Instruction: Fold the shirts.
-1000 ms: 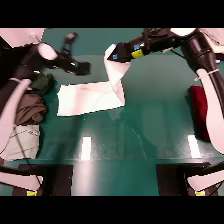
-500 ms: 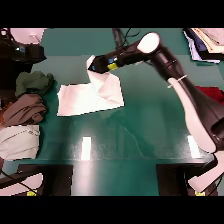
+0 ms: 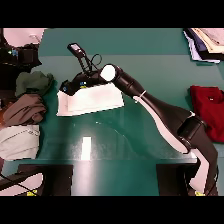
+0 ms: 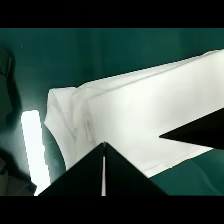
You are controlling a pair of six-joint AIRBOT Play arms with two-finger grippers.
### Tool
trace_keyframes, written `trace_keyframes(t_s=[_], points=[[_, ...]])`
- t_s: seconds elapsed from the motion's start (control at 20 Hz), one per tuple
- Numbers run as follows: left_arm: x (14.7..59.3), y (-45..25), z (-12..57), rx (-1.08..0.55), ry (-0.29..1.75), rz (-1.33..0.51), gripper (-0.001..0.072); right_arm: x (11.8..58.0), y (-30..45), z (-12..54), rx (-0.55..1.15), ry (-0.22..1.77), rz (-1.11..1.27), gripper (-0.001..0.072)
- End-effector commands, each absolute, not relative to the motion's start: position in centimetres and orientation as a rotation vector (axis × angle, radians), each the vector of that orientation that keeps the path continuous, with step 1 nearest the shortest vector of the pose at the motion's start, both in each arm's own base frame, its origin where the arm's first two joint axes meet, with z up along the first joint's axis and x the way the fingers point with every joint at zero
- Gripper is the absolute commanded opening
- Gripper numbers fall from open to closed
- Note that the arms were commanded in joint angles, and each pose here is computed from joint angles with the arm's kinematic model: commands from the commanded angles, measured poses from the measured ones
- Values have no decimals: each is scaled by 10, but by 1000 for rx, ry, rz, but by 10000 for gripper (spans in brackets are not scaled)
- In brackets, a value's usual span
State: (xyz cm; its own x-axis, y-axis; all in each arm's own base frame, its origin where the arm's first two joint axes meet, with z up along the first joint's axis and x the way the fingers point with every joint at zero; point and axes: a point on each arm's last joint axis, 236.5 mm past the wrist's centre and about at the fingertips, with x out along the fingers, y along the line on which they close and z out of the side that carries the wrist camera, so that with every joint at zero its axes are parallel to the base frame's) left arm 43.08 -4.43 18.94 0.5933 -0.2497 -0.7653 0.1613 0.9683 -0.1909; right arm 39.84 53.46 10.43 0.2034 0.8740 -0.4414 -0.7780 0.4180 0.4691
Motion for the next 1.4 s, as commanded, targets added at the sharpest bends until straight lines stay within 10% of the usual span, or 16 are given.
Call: trace_keyframes(t_s=[0.0,0.5,1.1,1.25,1.35], points=[[427,-44,187,-104,923,-243,24,410,494,100,81,745,1096,693],[427,-46,187,-110,922,-248,24,438,237,-1,306,1301,702,693],[422,-52,185,-122,944,-272,23,443,339,-60,530,1422,847,669],[420,-52,183,-101,953,-285,24,448,366,-57,563,1390,887,466],[419,-53,183,-97,957,-288,24,456,372,-52,541,1337,902,42]])
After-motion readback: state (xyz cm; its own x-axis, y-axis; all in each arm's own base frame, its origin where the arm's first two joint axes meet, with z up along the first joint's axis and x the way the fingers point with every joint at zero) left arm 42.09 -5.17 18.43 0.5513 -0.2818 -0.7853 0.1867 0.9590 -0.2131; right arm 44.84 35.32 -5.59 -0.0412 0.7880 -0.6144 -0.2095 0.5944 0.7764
